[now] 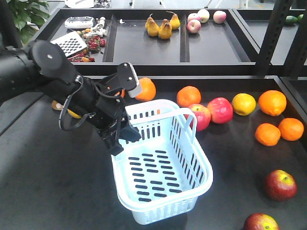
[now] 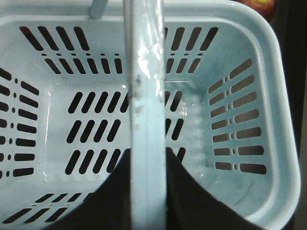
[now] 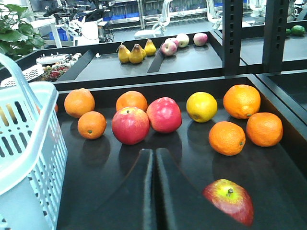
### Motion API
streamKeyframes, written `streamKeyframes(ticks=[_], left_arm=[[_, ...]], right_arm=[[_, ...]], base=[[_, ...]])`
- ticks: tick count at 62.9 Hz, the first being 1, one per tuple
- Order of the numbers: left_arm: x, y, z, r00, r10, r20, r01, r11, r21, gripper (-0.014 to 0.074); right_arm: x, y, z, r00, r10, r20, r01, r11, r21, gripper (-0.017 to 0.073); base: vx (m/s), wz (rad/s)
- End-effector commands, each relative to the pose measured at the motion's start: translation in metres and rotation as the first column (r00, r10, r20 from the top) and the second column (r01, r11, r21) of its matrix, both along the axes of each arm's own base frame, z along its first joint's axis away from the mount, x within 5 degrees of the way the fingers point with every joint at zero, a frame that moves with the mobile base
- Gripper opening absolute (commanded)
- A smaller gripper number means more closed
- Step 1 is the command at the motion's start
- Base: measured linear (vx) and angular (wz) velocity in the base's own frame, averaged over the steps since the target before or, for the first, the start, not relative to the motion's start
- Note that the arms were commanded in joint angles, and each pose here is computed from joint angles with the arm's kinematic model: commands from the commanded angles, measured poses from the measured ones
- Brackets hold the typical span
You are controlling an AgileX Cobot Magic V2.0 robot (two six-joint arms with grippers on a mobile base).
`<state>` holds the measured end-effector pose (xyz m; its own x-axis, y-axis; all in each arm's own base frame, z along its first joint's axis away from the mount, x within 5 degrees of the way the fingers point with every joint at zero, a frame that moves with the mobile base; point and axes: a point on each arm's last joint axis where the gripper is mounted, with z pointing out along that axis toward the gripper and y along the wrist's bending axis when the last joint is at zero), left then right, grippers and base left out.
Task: Pick three apples into basket with both arms
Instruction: 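Lower the light-blue basket onto the table with the left gripper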
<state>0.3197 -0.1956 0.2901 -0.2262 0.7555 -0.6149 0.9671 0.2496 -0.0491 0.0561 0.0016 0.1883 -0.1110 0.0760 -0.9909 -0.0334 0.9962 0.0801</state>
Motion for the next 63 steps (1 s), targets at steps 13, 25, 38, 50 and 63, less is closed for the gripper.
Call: streamKeyframes(ticks=[13, 25, 38, 50, 63], left_arm=[[-0.001, -0.002, 0.028, 0.994, -0.011, 0.104, 0.020, 0.996, -0.086, -0.0006], [0.001, -0.003, 0.029, 0.992, 0.003, 0.123, 0.008, 0.996, -0.093, -0.0006], [0.000, -0.006, 0.032, 0.992, -0.012, 0.126, 0.028, 0.991, -0.131, -0.0006], [0.004, -0.011, 0.023, 0.994, -0.031, 0.104, 0.047, 0.986, -0.157, -0.0006], [0.012, -0.016, -0.002, 0.998, -0.046, 0.033, 0.050, 0.990, -0.131, -0.0006]], right_arm=[[0.000, 0.000, 0.003, 0.997, 0.003, 0.075, -0.002, 1.000, -0.008, -0.0007], [0.000, 0.000, 0.003, 0.997, 0.003, 0.075, -0.002, 1.000, -0.008, -0.0007], [0.000, 0.000, 0.003, 0.997, 0.003, 0.075, -0.002, 1.000, -0.008, -0.0007], [0.000, 0.000, 0.003, 0.997, 0.003, 0.075, -0.002, 1.000, -0.008, -0.0007], [0.000, 0.000, 0.003, 0.997, 0.003, 0.075, -0.002, 1.000, -0.008, -0.0007]], base=[[0.00, 0.00], [0.00, 0.00], [0.00, 0.00], [0.00, 0.00], [0.00, 0.00]])
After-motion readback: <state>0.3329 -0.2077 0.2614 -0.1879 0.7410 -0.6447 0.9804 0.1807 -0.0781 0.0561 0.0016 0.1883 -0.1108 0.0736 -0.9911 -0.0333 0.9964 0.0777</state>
